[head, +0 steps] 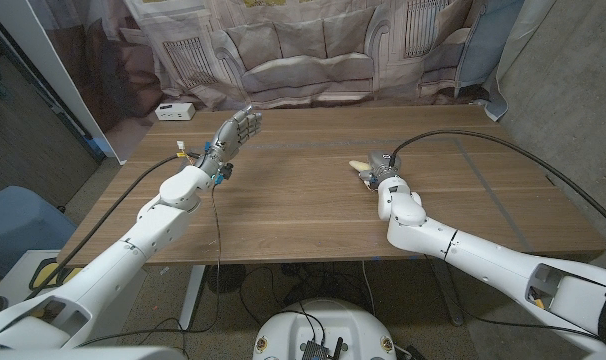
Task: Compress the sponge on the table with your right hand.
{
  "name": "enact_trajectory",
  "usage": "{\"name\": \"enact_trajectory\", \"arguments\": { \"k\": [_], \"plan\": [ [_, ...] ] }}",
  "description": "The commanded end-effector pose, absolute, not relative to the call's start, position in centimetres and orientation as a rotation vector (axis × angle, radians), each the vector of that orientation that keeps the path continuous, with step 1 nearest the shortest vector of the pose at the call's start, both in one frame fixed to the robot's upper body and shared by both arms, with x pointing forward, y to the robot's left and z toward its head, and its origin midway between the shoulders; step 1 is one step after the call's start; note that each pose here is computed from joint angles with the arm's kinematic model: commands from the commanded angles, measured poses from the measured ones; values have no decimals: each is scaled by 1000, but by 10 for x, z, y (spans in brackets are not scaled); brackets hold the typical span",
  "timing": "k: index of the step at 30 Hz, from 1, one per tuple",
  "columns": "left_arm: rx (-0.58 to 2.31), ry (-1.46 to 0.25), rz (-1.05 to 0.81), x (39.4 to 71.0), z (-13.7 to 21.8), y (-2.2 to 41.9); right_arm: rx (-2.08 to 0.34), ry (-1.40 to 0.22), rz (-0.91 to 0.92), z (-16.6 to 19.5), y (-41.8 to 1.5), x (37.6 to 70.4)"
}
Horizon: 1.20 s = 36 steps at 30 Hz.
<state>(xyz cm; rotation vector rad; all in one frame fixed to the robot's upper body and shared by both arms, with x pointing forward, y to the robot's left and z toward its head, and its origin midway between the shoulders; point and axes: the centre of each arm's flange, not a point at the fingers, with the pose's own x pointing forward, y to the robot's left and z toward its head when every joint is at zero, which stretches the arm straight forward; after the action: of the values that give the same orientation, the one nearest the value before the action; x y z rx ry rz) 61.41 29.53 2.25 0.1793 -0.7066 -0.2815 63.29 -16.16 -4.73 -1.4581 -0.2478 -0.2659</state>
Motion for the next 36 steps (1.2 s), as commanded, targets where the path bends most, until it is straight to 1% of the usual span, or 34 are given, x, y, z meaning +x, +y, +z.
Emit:
{"name": "enact_trajectory", "arguments": {
  "k": [1,17,27,36],
  "plan": [
    [183,-708,-284,611,24,294,-1417,-318,-322,-42,-169,621],
    [189,-716,-288,610,27,292,-1325,-463,-425,-29,-180,595],
    [190,-717,-287,609,27,291,-1248,-562,-491,-17,-188,573],
    [190,-721,-286,608,27,291,-1208,-614,-507,-13,-192,562]
  ]
}}
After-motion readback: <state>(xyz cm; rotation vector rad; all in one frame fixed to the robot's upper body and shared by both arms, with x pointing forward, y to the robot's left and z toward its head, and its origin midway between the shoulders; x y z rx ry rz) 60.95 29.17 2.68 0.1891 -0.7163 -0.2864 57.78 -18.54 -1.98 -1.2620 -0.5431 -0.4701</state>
